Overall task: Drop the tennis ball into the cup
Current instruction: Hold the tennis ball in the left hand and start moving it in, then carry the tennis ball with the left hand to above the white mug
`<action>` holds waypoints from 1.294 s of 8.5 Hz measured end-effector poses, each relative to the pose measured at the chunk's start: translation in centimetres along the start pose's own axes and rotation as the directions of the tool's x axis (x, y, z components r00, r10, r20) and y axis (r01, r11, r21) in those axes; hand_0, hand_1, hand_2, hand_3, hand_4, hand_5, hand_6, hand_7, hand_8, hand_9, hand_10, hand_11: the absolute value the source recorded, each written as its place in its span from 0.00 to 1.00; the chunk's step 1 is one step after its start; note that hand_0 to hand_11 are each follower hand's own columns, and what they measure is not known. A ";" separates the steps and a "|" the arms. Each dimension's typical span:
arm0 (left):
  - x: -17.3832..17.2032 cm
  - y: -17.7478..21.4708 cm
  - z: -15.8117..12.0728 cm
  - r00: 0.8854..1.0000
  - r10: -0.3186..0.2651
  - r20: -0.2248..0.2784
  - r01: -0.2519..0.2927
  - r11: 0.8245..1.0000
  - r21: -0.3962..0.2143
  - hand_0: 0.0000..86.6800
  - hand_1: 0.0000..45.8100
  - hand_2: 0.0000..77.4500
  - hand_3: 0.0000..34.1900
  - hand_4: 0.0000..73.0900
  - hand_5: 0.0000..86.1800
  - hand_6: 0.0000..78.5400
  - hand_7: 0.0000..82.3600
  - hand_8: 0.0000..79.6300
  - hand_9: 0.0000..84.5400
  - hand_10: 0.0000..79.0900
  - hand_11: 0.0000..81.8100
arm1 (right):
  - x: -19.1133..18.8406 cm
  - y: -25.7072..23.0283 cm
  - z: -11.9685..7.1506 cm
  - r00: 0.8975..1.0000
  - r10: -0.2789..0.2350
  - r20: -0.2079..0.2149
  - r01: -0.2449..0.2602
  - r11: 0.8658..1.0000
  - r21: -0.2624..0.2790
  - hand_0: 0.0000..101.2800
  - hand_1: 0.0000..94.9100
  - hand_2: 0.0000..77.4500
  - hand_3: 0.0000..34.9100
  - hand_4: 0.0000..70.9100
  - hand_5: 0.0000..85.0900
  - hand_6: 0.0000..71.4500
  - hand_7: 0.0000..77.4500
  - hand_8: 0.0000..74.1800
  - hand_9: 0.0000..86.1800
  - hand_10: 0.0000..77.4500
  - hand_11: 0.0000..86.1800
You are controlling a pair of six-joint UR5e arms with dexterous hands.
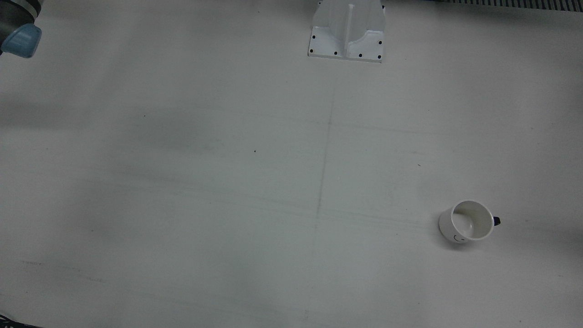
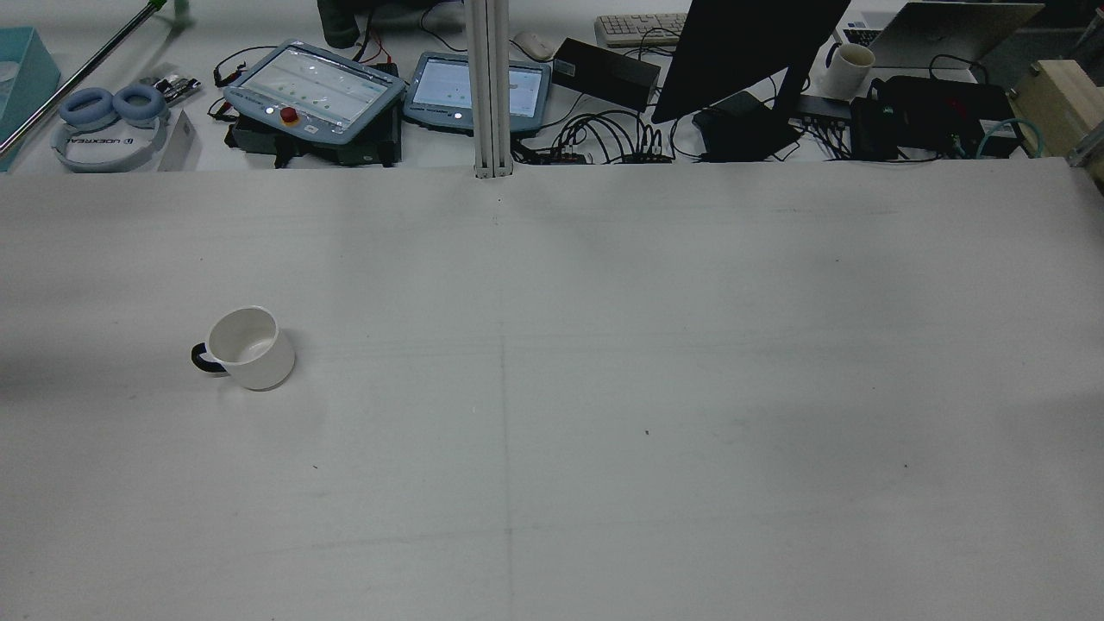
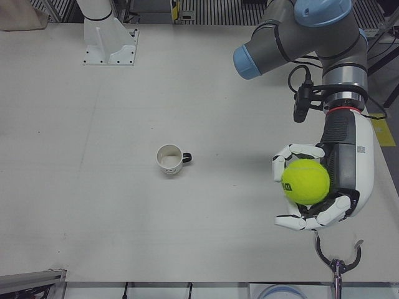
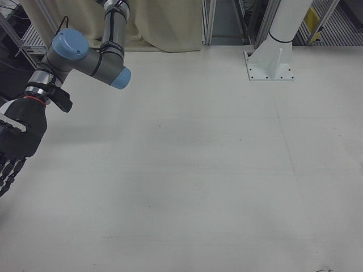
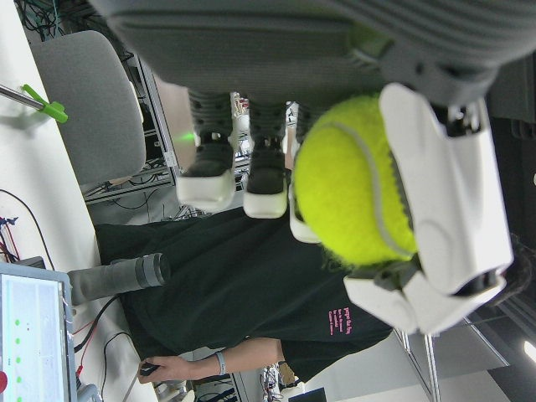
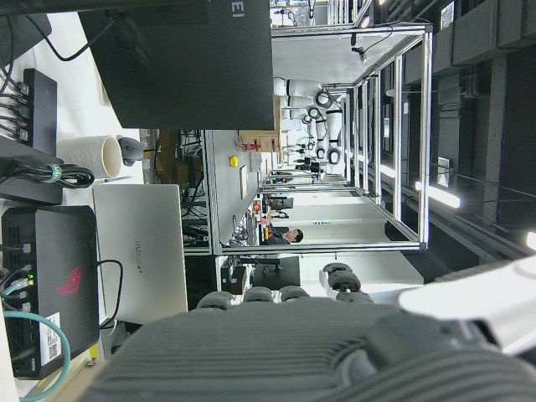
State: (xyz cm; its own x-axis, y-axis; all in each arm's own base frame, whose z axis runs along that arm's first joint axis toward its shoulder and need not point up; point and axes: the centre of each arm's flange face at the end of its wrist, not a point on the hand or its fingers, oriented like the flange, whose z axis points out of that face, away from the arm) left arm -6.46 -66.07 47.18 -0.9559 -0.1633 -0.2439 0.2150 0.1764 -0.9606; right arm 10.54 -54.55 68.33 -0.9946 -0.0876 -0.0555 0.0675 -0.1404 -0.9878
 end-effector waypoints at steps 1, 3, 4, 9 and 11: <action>0.0 0.1 0.0 1.000 0.000 0.001 0.000 1.000 -0.001 0.58 0.36 0.66 0.00 0.63 0.27 0.70 0.68 0.65 0.80 0.64 0.86 | 0.0 0.0 0.0 1.000 0.000 0.000 0.000 1.000 0.001 0.00 0.01 0.01 0.00 0.00 0.00 0.00 0.00 0.00 0.00 0.00 0.01; -2.1 2.1 -0.2 1.000 0.002 0.028 -0.001 0.999 -0.051 0.54 0.35 0.66 0.00 0.62 0.24 0.70 0.68 0.63 0.80 0.59 0.83 | 0.0 0.0 0.0 1.000 0.000 0.000 0.000 1.000 0.000 0.00 0.01 0.01 0.00 0.00 0.00 0.00 0.00 0.00 0.00 0.00 0.01; -4.7 3.7 -0.5 0.998 0.000 0.065 0.005 0.996 -0.085 0.54 0.35 0.66 0.00 0.60 0.22 0.70 0.68 0.58 0.75 0.56 0.73 | 0.0 0.0 0.0 1.000 0.000 0.000 0.000 1.000 0.000 0.00 0.01 0.01 0.00 0.00 0.00 0.00 0.00 0.00 0.00 0.00 0.01; -16.3 7.9 -3.0 0.970 -0.006 0.242 0.042 0.989 -0.145 0.53 0.35 0.66 0.00 0.54 0.16 0.73 0.68 0.52 0.70 0.08 0.03 | 0.0 -0.1 0.0 1.000 0.000 0.000 0.000 1.000 0.001 0.00 0.01 0.01 0.00 0.00 0.00 0.00 0.00 0.00 0.00 0.00 0.01; -18.9 8.0 -4.1 0.960 0.001 0.281 0.044 0.987 -0.154 0.52 0.33 0.66 0.00 0.52 0.16 0.74 0.68 0.53 0.69 0.08 0.11 | 0.0 -0.1 0.0 1.000 0.000 0.000 0.000 1.000 0.001 0.00 0.01 0.01 0.00 0.00 0.00 0.00 0.00 0.00 0.00 0.00 0.01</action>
State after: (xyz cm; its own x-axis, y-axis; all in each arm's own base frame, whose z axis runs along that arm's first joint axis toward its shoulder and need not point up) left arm 12.53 -57.58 44.71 -0.8611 -0.4293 -0.2724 0.1392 0.3162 -0.9384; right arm 10.54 -54.53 68.40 -0.9946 -0.0877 -0.0553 0.0674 -0.1416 -0.9876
